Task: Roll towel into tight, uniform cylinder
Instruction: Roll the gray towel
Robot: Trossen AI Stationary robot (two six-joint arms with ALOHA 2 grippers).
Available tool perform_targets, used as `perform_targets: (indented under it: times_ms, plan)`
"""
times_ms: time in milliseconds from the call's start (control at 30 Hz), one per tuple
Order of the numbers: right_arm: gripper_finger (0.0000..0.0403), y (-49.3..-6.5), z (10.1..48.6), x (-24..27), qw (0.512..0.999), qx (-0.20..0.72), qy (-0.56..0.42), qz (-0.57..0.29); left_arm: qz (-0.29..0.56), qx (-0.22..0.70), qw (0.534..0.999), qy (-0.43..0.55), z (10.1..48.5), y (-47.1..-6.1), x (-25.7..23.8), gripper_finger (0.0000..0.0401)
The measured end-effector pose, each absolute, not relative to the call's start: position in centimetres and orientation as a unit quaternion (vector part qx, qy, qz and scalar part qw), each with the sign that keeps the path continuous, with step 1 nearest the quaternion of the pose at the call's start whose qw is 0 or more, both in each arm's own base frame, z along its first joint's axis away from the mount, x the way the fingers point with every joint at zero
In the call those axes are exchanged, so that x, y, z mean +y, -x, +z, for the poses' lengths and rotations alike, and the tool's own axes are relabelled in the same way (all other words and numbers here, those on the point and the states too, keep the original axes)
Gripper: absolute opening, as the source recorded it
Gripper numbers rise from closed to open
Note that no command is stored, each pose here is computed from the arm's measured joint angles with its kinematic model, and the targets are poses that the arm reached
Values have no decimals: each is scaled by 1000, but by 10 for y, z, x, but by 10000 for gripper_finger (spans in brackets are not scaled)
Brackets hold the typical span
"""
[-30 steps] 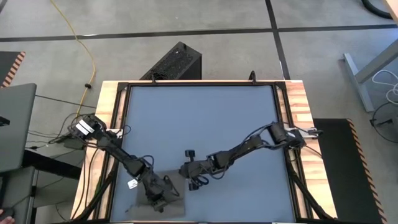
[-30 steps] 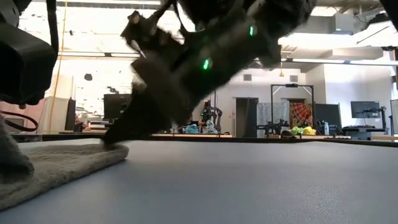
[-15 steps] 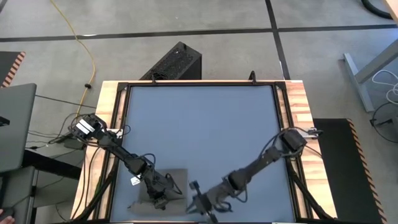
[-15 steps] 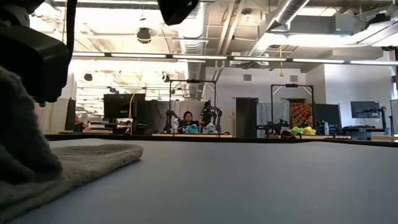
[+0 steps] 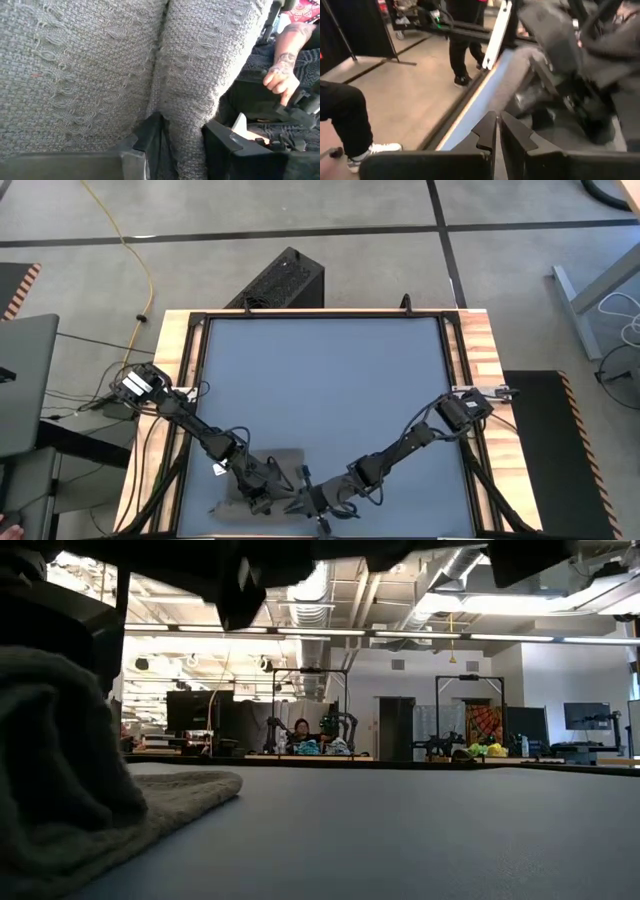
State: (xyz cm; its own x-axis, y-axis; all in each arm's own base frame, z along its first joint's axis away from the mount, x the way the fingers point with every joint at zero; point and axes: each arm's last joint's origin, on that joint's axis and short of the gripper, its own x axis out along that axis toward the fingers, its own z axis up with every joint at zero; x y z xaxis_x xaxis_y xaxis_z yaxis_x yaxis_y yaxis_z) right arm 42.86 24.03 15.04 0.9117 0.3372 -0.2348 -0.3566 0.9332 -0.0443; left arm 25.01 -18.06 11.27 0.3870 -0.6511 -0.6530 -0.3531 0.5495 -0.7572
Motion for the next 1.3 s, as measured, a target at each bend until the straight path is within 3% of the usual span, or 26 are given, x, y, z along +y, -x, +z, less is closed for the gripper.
perform_targets:
  times_ms: [400,667,1300]
  plan:
    - [47,-439,110,219,971,193,7,142,-112,539,697,459,113,-251,-181,124]
    - [47,-442,108,207,969,221,-38,104,-143,558,678,456,114,-250,-182,134]
    - [29,-441,98,193,947,295,-121,50,-171,564,686,427,113,-248,-182,134]
